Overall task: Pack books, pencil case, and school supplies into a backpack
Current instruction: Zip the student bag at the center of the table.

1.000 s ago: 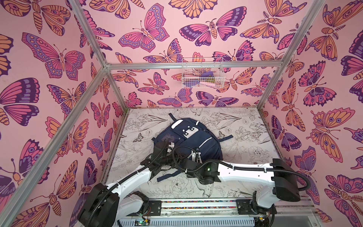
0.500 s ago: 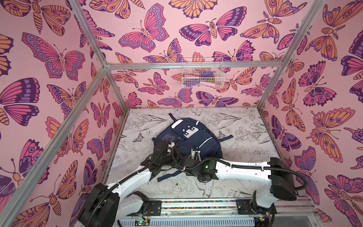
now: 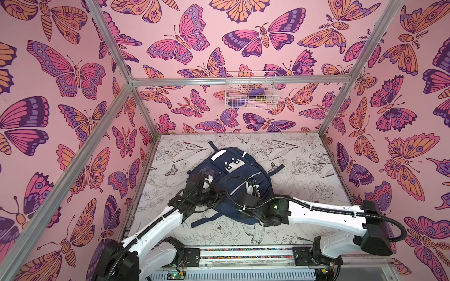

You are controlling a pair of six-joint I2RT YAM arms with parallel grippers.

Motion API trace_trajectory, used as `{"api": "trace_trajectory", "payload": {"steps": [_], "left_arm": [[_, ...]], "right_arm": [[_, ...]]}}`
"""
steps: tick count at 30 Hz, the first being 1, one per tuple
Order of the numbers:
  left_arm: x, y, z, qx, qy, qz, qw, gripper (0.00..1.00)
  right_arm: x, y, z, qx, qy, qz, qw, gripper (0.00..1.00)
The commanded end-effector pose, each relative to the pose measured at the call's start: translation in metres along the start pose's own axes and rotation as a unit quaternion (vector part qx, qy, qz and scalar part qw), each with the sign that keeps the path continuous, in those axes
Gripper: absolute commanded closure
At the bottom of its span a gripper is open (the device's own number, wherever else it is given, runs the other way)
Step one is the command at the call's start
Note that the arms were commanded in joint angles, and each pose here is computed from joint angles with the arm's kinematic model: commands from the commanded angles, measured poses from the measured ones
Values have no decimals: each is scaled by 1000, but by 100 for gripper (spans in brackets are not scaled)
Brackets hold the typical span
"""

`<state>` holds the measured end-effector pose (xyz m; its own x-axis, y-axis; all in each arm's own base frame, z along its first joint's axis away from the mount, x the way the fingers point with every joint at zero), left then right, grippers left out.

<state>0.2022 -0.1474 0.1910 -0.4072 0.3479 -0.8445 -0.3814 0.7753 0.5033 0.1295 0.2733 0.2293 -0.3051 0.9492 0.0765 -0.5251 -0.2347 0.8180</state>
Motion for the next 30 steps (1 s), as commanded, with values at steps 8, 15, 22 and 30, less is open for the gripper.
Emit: {"api": "trace_trajectory", "payload": {"steps": [8,15,22,30], "left_arm": [[21,31,42,-161,7,75,984,100],[13,47,89,-240,32,105,965,100],[7,38,131,-244,43,135,959,100],[11,21,112,-167,65,121,976,64]], "right_arm": [[-128,-1,2,47,23,-214,975,100],[-136,1,-6,73,33,-193,978,100],[-111,3,-15,82,44,-125,988,100],[-20,-23,11,58,25,150,987,100]]}}
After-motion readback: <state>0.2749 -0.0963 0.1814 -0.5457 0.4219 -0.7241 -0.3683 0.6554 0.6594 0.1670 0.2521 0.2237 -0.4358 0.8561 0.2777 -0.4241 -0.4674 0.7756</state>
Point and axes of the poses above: each gripper's point midway between its finger pads, its own y axis back along the fingers, its own x axis along the line the jaws close on, z = x × y, the point moved 9 cm from there along y, back along the fingers, and after that the axes turned 12 degrees about y, right-handed, at the moved point
